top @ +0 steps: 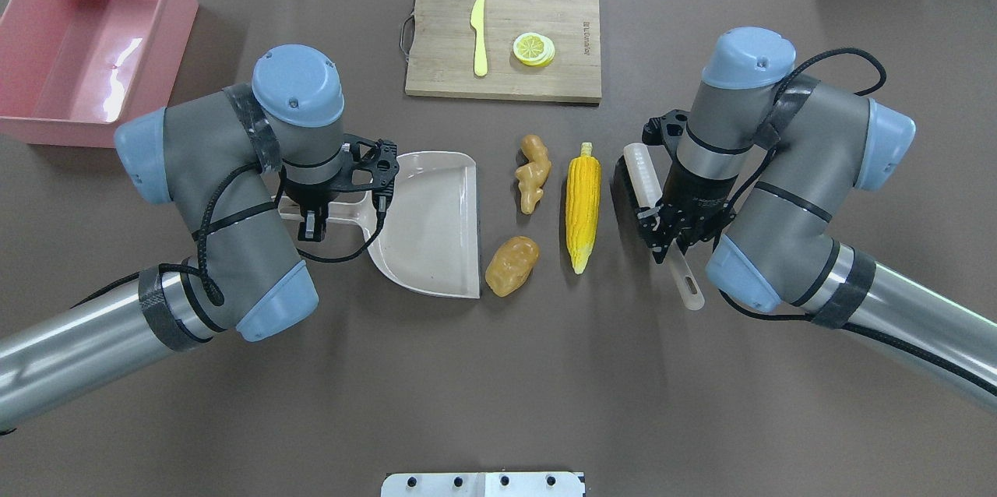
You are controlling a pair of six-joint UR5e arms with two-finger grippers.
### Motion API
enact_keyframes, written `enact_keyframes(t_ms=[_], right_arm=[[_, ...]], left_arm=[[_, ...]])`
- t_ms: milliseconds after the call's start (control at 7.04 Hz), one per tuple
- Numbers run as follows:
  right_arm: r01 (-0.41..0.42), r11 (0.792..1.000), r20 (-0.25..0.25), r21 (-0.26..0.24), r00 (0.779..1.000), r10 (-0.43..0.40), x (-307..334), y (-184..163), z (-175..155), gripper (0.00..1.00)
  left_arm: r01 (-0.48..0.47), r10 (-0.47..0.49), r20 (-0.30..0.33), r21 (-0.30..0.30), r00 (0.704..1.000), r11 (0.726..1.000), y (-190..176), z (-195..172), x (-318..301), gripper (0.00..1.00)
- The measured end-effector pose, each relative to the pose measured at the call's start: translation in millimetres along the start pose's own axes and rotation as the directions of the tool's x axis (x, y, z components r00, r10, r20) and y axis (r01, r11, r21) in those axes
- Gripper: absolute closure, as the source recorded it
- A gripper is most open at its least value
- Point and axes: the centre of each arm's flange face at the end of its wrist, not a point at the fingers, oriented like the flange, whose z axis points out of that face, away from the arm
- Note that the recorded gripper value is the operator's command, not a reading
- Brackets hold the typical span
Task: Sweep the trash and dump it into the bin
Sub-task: 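Sweep the corn, potato and ginger with the brush into the dustpan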
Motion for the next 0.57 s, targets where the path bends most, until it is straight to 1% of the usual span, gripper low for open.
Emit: enact_keyframes(t_ms=[284,568], right_arm=[[0.002,1.0,0.014,0.011,1.0,-0.003,-16,1,12,1.0],[-0.002,1.0,0.031,0.017,1.0,0.002,-38,5,14,1.0]], left_arm=[[-0.001,0.001,0.001,0.001,1.0,1.0,0,1,0,1.0],[-0.001,0.001,0.002,0.002,1.0,1.0,-1,0,-1,1.0]])
